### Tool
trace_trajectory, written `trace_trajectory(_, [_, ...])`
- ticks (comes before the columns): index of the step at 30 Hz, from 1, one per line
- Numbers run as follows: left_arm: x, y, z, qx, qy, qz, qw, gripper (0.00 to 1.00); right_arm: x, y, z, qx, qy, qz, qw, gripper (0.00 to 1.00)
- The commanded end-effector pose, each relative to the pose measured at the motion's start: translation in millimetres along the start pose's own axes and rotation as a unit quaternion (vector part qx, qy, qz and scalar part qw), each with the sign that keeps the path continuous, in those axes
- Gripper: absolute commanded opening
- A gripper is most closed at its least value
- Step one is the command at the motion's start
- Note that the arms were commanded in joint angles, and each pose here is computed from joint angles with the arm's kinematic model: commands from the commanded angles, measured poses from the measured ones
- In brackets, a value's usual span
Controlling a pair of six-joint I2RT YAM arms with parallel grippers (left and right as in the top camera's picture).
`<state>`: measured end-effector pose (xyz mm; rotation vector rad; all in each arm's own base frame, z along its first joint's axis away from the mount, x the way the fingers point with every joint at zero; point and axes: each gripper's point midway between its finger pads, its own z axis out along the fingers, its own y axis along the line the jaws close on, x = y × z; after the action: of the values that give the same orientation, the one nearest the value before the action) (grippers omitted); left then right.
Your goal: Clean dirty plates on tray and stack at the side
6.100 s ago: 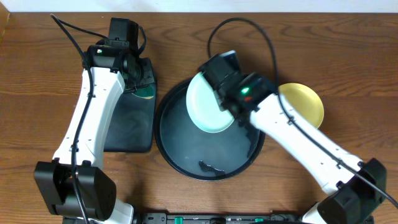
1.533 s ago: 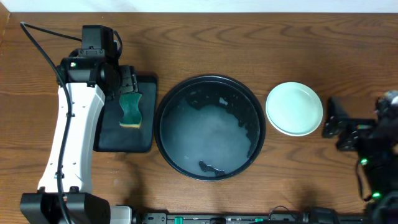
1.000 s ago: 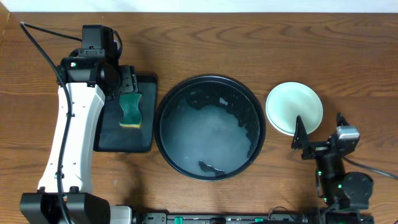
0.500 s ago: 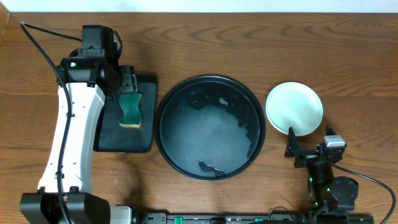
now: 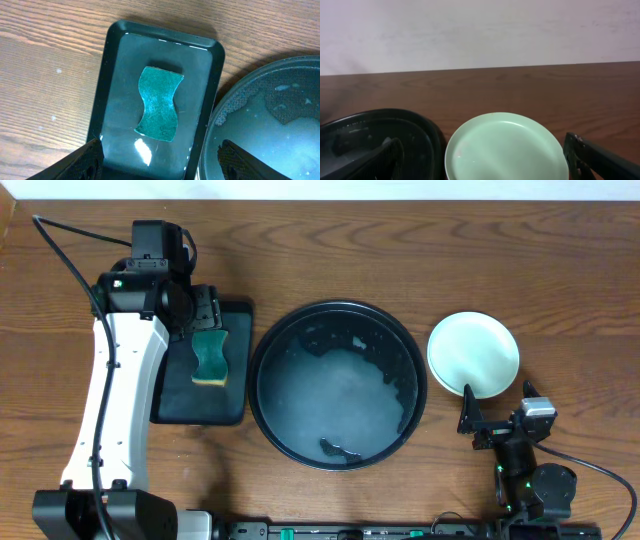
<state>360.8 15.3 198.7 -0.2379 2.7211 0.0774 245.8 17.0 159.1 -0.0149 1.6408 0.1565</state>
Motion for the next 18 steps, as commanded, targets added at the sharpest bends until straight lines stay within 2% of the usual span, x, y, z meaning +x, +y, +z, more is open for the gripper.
trace_trajectory(1, [-3, 5, -1, -0.009, -0.003, -0.002, 1.0, 0.74, 1, 4, 0, -0.008, 0.0, 0.006, 1.0, 0.99])
trace_trajectory(12, [-2, 6, -7, -0.009, -0.009, -0.001, 1.0, 0.75, 1, 3, 0, -0.008, 0.0, 0.006, 1.0, 0.99])
trace_trajectory(15, [-2, 7, -18, -0.006, -0.024, -0.001, 1.0, 0.74, 1, 3, 0, -0.008, 0.0, 0.006, 1.0, 0.99])
trace_trajectory(18, [-9, 7, -32, 0.002, -0.073, -0.005, 0.997, 0.74, 0, 3, 0, -0.008, -0.001, 0.006, 1.0, 0.99])
